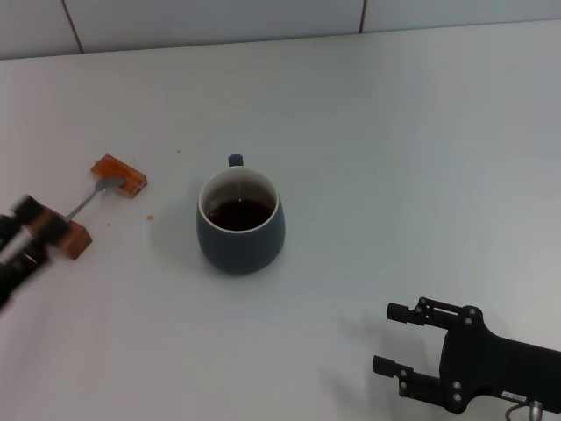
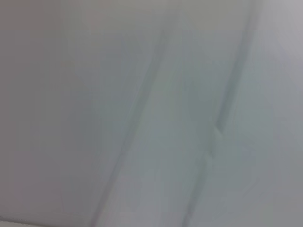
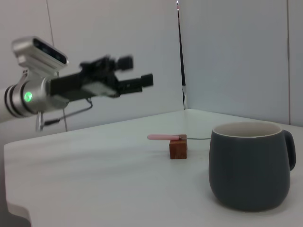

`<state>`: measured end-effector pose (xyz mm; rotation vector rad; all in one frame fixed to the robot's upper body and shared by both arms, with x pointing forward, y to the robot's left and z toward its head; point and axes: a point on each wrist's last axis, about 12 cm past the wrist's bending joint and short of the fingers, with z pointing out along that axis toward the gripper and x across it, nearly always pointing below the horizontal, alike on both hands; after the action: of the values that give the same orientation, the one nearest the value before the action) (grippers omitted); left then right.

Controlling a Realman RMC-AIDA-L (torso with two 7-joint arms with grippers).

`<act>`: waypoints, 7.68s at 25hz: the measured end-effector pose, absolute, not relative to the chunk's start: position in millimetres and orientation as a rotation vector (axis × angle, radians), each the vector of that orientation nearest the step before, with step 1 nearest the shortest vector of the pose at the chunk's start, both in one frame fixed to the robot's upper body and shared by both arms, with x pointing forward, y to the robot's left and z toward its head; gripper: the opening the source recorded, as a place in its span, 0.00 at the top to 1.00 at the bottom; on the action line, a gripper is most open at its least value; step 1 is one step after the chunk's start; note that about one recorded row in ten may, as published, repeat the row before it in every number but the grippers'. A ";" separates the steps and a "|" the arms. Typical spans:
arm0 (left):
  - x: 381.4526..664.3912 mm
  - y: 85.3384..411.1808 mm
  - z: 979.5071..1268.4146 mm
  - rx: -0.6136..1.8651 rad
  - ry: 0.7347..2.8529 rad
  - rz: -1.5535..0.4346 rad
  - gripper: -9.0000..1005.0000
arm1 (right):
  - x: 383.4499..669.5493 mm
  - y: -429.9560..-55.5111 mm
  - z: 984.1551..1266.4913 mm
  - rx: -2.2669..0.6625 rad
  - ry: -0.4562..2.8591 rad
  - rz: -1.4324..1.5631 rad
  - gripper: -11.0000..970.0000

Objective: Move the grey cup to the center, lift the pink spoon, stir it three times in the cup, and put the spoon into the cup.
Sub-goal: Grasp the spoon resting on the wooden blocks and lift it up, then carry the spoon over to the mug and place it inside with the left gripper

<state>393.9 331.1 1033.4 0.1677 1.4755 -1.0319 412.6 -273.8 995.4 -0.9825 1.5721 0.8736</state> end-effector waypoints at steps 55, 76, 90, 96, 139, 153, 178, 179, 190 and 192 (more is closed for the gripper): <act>424.3 382.7 1007.6 -1.019 1.838 -1.419 0.16 | 422.5 -273.6 1003.5 -0.998 1.531 0.890 0.30; 432.1 366.7 1001.8 -1.070 1.822 -1.472 0.16 | 426.6 -271.4 1004.5 -1.007 1.525 0.888 0.30; 437.5 362.8 1000.1 -1.074 1.830 -1.460 0.16 | 429.8 -270.5 1005.7 -1.006 1.521 0.886 0.30; 440.4 362.4 999.6 -1.087 1.838 -1.456 0.20 | 432.4 -269.4 1006.0 -1.009 1.528 0.893 0.30; 444.2 357.5 999.7 -1.035 1.848 -1.448 0.83 | 438.1 -265.6 1005.1 -1.020 1.543 0.892 0.30; 485.8 337.8 1075.4 -0.400 1.495 -1.644 0.86 | 438.0 -263.9 1005.1 -1.005 1.553 0.913 0.30; 524.9 259.1 1248.7 1.454 1.753 -0.598 0.86 | 421.7 -269.5 996.4 -0.938 1.604 0.902 0.30; 525.2 255.9 1248.7 1.478 1.770 -0.568 0.86 | 421.4 -269.6 996.3 -0.937 1.604 0.901 0.30; 537.8 199.3 1234.4 1.713 1.908 -0.310 0.85 | 421.2 -269.7 996.3 -0.936 1.605 0.902 0.30; 539.5 191.3 1232.0 1.748 1.928 -0.253 0.85 | 420.9 -269.7 996.3 -0.936 1.604 0.903 0.30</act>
<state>539.5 191.3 1232.0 1.7482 1.9281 -0.2529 420.9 -269.7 996.3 -0.9356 1.6043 0.9028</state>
